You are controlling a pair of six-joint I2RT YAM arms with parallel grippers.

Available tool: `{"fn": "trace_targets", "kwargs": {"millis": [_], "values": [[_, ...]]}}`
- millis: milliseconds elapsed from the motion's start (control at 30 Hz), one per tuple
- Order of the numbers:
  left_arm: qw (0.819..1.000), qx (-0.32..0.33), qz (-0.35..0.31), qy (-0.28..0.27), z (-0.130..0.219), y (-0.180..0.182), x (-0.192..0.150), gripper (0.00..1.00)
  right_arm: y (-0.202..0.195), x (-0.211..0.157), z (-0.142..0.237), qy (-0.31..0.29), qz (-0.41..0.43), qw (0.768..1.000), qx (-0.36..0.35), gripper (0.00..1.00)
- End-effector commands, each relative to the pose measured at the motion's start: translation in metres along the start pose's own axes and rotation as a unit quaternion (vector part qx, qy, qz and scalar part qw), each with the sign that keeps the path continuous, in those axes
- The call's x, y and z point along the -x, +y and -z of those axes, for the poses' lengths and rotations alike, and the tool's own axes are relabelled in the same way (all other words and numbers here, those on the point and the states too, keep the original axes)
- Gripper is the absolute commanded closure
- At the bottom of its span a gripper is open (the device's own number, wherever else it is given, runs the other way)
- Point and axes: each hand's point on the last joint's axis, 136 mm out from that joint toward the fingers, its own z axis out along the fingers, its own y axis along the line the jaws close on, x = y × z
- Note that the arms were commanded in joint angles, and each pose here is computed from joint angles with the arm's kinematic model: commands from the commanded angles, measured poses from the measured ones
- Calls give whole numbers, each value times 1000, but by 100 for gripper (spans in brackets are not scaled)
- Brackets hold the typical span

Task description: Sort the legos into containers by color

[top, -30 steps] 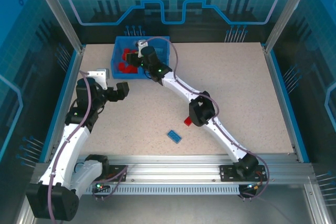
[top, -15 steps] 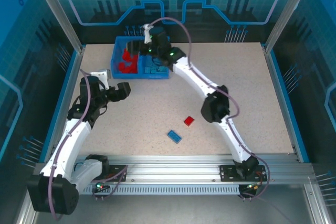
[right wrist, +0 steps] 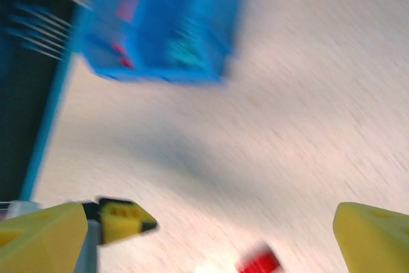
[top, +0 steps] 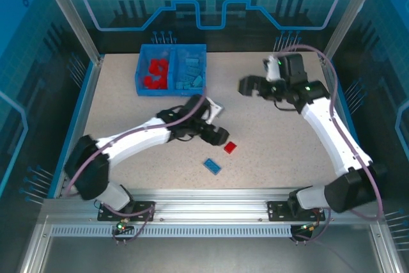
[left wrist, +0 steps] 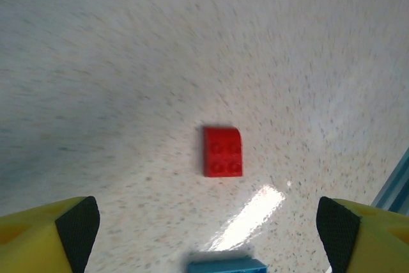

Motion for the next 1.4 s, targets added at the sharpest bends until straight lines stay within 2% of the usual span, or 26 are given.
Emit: {"fn": "trace_targets", "kwargs": {"millis": [0, 167, 300, 667, 833, 1033, 1133, 1233, 1367], "values": [[997, 25, -25, 70, -35, -4, -17, 9, -47, -71, 25, 56, -92, 992, -62, 0], [989, 56, -52, 124, -76, 1, -35, 14, -84, -121, 48, 64, -148, 979, -123, 0], [985, 39, -63, 155, -89, -3, -50, 21, -93, -142, 56, 78, -169, 973, -134, 0], [985, -3, -62, 162, -118, -23, -59, 32, -92, -142, 48, 82, -177, 974, -116, 0], [984, 22, -60, 166, -129, -16, -62, 47, -93, -148, 43, 101, -178, 972, -116, 0], [982, 52, -71, 170, -128, -5, -65, 65, -87, -150, 39, 110, -171, 974, -95, 0], [983, 60, -70, 158, -121, -1, -59, 67, -77, -151, 32, 121, -164, 977, -65, 0], [990, 53, -42, 122, -103, 3, -38, 67, -61, -147, 23, 127, -149, 980, -24, 0], [998, 45, 0, 44, -58, 19, 11, 69, -45, -130, 16, 107, -135, 985, -2, 0]]}}
